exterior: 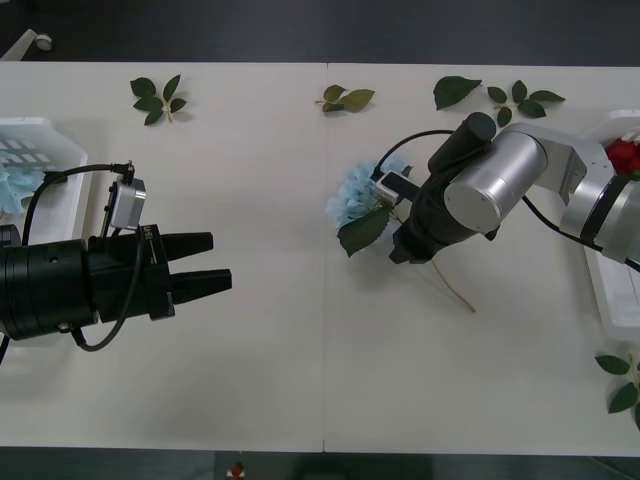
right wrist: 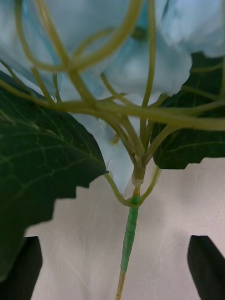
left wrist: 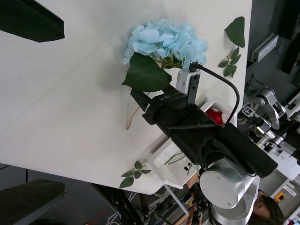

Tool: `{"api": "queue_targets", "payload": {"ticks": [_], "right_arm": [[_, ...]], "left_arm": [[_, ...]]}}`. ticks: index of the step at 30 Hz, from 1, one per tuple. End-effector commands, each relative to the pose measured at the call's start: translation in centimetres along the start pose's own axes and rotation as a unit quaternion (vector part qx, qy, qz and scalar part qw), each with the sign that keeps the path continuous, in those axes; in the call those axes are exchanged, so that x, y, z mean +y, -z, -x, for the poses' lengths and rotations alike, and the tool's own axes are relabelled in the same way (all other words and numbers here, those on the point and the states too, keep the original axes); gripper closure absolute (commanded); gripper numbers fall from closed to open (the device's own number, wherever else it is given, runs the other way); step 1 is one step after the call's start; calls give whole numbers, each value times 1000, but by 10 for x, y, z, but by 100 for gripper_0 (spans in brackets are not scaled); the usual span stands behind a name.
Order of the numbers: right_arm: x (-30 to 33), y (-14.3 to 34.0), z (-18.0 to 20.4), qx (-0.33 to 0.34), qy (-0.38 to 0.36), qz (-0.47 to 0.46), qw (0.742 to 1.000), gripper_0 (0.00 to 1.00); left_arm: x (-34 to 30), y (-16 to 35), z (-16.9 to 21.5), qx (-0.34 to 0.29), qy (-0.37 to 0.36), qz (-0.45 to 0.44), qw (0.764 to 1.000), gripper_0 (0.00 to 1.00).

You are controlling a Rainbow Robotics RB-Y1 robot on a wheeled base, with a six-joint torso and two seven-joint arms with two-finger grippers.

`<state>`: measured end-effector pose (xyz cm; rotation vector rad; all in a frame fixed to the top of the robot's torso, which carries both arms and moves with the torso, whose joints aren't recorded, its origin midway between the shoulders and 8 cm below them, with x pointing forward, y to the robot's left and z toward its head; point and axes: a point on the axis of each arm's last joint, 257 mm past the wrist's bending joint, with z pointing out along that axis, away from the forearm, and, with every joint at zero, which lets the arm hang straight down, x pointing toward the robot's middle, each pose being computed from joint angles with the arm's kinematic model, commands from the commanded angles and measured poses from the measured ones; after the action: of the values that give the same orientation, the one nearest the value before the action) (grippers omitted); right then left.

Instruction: Put the red flowers into the right box and the blue flowers into the left box

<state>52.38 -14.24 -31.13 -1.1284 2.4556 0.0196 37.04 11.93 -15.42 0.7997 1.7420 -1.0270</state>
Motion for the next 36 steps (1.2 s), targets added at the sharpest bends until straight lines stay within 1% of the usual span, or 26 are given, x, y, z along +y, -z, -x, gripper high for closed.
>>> {"api": "queue_targets", "payload": {"ticks": [1, 2, 3, 4, 5, 6, 8, 10, 14, 18, 23, 27, 29, 32, 35, 36], "right_arm": [[-9, 11, 26, -23, -2, -12, 1000, 31], [-9, 10, 27, -23, -3, -12, 1000, 36], [-10, 10, 27, -23, -3, -12, 1000, 46], [-9, 9, 27, -23, -5, -11, 1000, 62], [-10, 9, 27, -23, -6, -12, 1000, 66], [-10, 7, 27, -22, -8, -11, 1000, 76], [-9, 6, 29, -24, -9, -12, 1000, 86], [-9, 4, 29, -24, -9, -12, 1000, 93], [-9, 4, 30, -25, -10, -12, 1000, 100], [-14, 10, 34, -31, -18, -9, 999, 100], [-24, 49, 52, -66, -46, 18, 997, 100], [-22, 100, 79, -123, -71, 65, 988, 100], [-19, 121, 92, -152, -68, 86, 982, 100], [-7, 159, 112, -202, -79, 149, 965, 100], [-1, 189, 125, -246, -54, 190, 949, 100], [2, 202, 130, -269, -39, 206, 940, 100]], "left_arm": [[-3, 0, 16, -9, -32, 2, 999, 15], [-3, 0, 16, -9, -33, 2, 999, 15], [-3, 1, 17, -10, -33, 3, 999, 15], [-3, 1, 17, -10, -32, 2, 999, 15], [-3, 1, 17, -10, -32, 2, 999, 15], [-4, 0, 17, -10, -31, 1, 999, 15], [-4, 0, 17, -11, -31, 0, 999, 15], [-4, 0, 18, -13, -31, 0, 999, 15], [-5, 0, 18, -14, -31, -1, 999, 15], [-6, -1, 19, -17, -30, -2, 999, 15], [-7, -4, 21, -24, -28, -4, 999, 15], [-7, -5, 21, -24, -28, -3, 999, 15], [-7, -5, 22, -27, -28, -3, 999, 15], [-7, -6, 23, -32, -25, -3, 999, 15], [-7, -7, 25, -33, -26, -3, 999, 15], [-7, -7, 27, -33, -29, -2, 999, 15]]}}
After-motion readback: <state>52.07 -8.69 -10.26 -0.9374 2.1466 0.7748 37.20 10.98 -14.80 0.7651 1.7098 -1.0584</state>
